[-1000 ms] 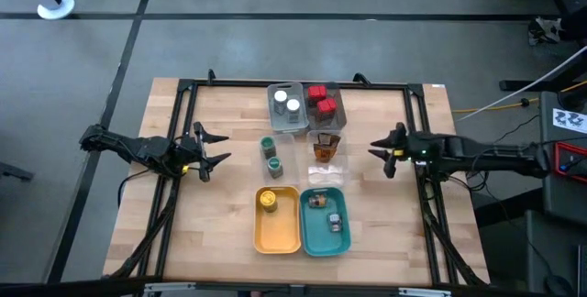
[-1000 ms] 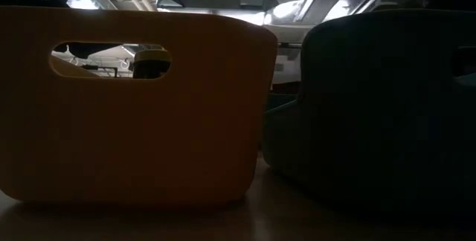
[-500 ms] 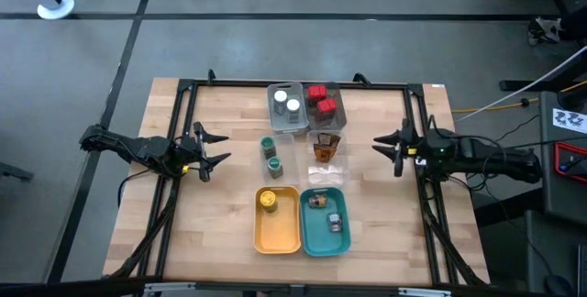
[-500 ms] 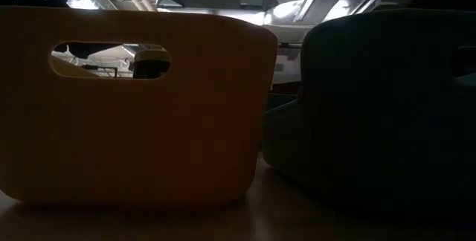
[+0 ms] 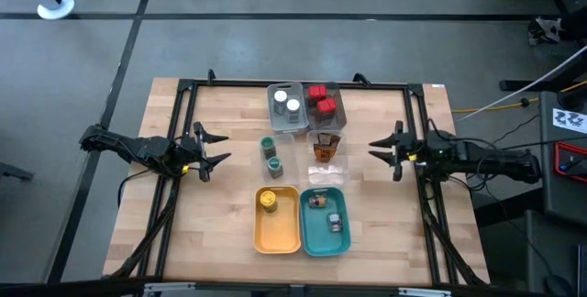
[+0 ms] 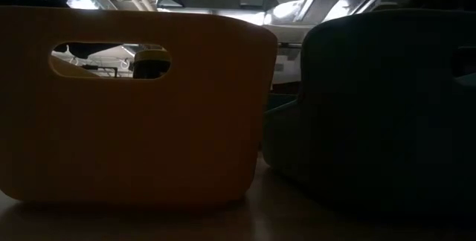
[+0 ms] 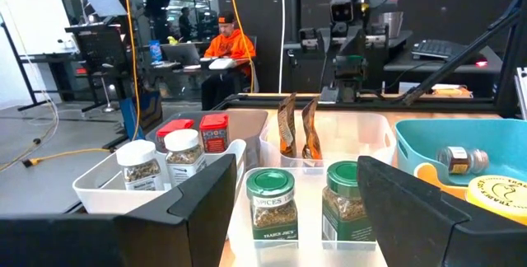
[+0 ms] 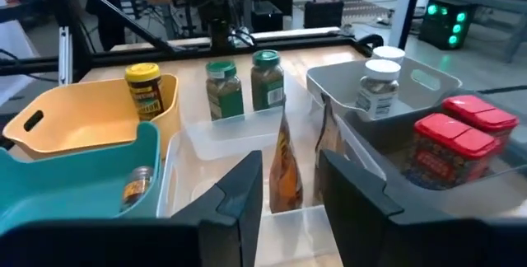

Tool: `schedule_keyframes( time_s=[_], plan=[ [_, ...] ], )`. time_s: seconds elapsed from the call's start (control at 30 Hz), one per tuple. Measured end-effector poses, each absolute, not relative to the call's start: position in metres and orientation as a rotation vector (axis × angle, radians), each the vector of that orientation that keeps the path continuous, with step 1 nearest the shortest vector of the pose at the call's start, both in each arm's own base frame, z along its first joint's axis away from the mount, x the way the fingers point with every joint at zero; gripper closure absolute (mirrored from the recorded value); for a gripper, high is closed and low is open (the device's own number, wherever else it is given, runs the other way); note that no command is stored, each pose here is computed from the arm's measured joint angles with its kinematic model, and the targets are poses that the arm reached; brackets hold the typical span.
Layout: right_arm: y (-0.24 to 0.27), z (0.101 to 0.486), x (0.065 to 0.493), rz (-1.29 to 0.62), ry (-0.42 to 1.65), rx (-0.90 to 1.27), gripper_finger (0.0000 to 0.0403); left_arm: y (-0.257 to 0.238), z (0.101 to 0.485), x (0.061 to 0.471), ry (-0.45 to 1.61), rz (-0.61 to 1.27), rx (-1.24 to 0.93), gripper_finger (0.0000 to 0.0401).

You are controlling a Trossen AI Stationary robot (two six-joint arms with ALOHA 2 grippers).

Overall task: Sort spices by type
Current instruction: Return to Home Position

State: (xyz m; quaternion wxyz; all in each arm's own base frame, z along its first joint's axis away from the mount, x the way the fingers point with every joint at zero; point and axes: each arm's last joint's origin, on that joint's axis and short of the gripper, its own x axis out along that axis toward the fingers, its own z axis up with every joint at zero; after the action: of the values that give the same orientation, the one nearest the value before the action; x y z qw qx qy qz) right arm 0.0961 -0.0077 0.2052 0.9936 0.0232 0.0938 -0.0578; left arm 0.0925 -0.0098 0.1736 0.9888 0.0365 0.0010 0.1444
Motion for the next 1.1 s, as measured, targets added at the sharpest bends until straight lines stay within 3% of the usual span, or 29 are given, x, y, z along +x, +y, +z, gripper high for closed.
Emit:
schedule_keyframes(
  time_s=[0.5, 1.1],
  plan=[
    [-0.008, 0.161, 0.106, -0.11, 0.135, 0.051, 0.0281, -0.01, 0.174, 0.092, 0.002, 0.29, 0.073, 0.0164],
    [-0.008, 0.15, 0.109, -0.097, 0.192, 0.021, 0.0281, -0.01, 0.174, 0.092, 0.002, 0.29, 0.073, 0.0164]
  ],
)
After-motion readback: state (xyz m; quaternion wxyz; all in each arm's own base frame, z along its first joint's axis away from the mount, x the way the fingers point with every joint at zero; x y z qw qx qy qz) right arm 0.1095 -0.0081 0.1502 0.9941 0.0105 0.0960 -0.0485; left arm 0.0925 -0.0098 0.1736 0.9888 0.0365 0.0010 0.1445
